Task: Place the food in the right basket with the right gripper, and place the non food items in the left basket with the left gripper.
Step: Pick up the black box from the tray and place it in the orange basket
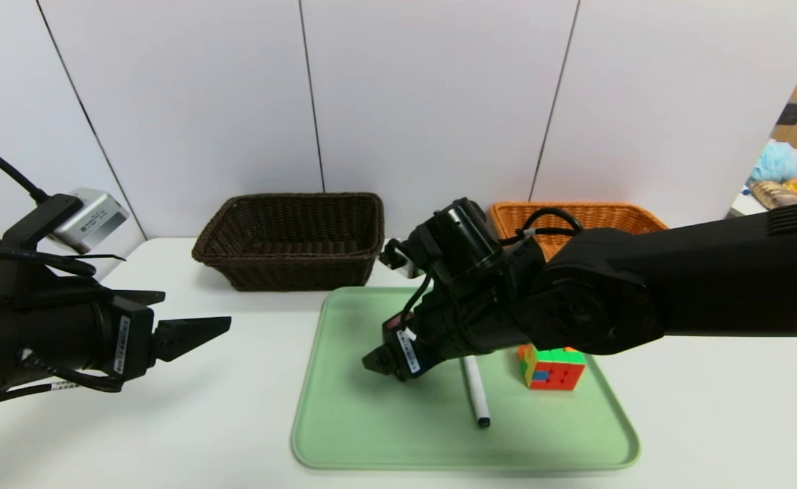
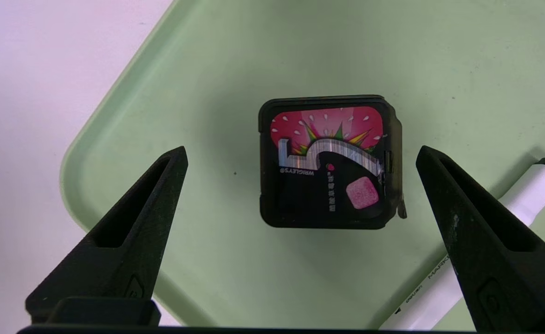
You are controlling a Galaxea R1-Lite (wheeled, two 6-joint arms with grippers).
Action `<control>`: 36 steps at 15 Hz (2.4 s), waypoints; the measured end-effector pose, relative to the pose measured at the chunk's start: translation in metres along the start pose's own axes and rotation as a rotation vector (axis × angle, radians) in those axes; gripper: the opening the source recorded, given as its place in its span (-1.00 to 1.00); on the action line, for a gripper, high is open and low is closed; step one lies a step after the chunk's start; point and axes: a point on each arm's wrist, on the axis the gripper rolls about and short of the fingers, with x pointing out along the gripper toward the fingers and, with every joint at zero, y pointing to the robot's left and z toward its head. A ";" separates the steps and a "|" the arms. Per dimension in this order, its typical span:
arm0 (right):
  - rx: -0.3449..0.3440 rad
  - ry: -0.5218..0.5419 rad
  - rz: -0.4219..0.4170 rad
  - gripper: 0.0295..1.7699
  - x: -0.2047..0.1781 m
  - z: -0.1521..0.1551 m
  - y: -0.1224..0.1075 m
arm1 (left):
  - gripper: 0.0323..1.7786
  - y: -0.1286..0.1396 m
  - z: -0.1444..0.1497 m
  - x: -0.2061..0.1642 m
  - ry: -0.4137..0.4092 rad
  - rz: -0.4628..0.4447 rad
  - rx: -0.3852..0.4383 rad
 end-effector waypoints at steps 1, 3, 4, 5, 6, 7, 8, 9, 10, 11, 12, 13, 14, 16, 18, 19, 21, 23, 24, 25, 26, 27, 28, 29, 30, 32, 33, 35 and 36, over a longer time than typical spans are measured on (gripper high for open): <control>-0.003 0.004 -0.001 0.92 0.002 -0.001 0.000 | 0.90 0.000 -0.001 0.000 0.002 0.000 0.000; -0.002 0.003 -0.002 0.92 0.003 -0.001 -0.001 | 0.90 0.000 -0.002 0.000 0.004 0.000 0.000; -0.002 0.001 -0.005 0.92 0.004 0.000 -0.001 | 0.90 0.000 -0.002 0.001 0.004 0.000 0.001; -0.002 -0.005 -0.011 0.92 0.004 0.000 -0.001 | 0.90 0.000 -0.002 0.001 0.005 0.000 0.000; -0.003 -0.008 -0.018 0.92 0.004 0.000 -0.001 | 0.90 0.000 -0.002 0.001 0.005 0.000 0.000; -0.004 -0.010 -0.018 0.92 0.004 0.001 0.000 | 0.90 0.000 -0.002 0.001 0.005 0.000 0.000; -0.004 -0.012 -0.019 0.92 0.004 0.001 0.000 | 0.90 0.000 -0.002 0.001 0.005 0.000 0.000; -0.004 -0.013 -0.019 0.92 0.004 0.002 0.000 | 0.90 0.000 -0.002 0.001 0.004 0.000 0.000; -0.004 -0.013 -0.018 0.80 0.004 0.002 0.000 | 0.90 0.000 -0.002 0.001 0.004 0.000 0.001; -0.004 -0.014 -0.018 0.58 0.004 0.002 0.000 | 0.90 0.000 -0.002 0.001 0.004 0.000 0.001; -0.004 -0.019 -0.018 0.40 0.005 0.002 0.000 | 0.90 0.000 -0.002 0.001 0.004 -0.001 0.001; -0.004 -0.033 -0.017 0.23 0.005 0.004 0.001 | 0.90 0.000 -0.002 0.001 0.004 0.000 0.001; -0.003 -0.044 -0.015 0.10 0.006 0.005 0.001 | 0.90 0.000 -0.002 0.001 0.004 0.000 0.001; -0.003 -0.043 -0.014 -0.13 0.007 0.004 0.001 | 0.90 0.000 -0.002 0.001 0.005 0.000 0.000; -0.003 -0.042 -0.014 -0.14 0.007 0.004 0.001 | 0.90 0.000 -0.002 0.001 0.005 0.000 0.000; -0.002 -0.042 -0.014 -0.14 0.008 0.004 0.001 | 0.90 0.000 -0.002 0.001 0.005 0.000 0.000; -0.001 -0.045 -0.016 -0.14 0.007 0.005 0.000 | 0.90 0.000 -0.002 0.001 0.007 0.000 -0.002; 0.007 -0.065 -0.029 -0.14 0.002 0.009 -0.002 | 0.90 0.000 -0.002 0.000 0.005 0.000 -0.001; 0.012 -0.084 -0.050 -0.14 -0.003 0.012 -0.004 | 0.90 0.000 -0.002 0.000 0.005 0.001 -0.001; 0.018 -0.106 -0.074 -0.14 -0.009 0.016 -0.007 | 0.90 0.000 -0.002 0.000 0.005 0.001 -0.001; 0.024 -0.128 -0.089 -0.14 -0.016 0.020 -0.010 | 0.90 0.000 -0.002 0.000 0.004 0.001 -0.001; 0.034 -0.154 -0.101 -0.14 -0.024 0.024 -0.014 | 0.90 0.000 -0.002 0.000 0.003 0.000 0.000; 0.044 -0.178 -0.110 -0.14 -0.032 0.029 -0.019 | 0.90 0.000 -0.002 0.000 0.002 0.000 0.000; 0.054 -0.201 -0.119 -0.14 -0.040 0.032 -0.023 | 0.90 0.000 -0.002 0.000 0.001 0.000 0.000; 0.068 -0.229 -0.135 -0.14 -0.047 0.037 -0.029 | 0.90 0.000 -0.002 0.000 0.001 0.001 -0.001; 0.098 -0.293 -0.205 -0.14 -0.062 0.049 -0.041 | 0.90 0.000 -0.001 -0.001 -0.003 0.003 -0.002; 0.115 -0.327 -0.256 -0.14 -0.068 0.055 -0.048 | 0.90 0.000 -0.001 -0.001 -0.004 0.003 -0.002; 0.145 -0.368 -0.308 -0.14 -0.080 0.061 -0.061 | 0.90 0.000 -0.001 -0.001 -0.008 0.004 -0.001; 0.161 -0.385 -0.328 -0.14 -0.086 0.063 -0.069 | 0.90 0.000 0.000 -0.001 -0.008 0.003 0.000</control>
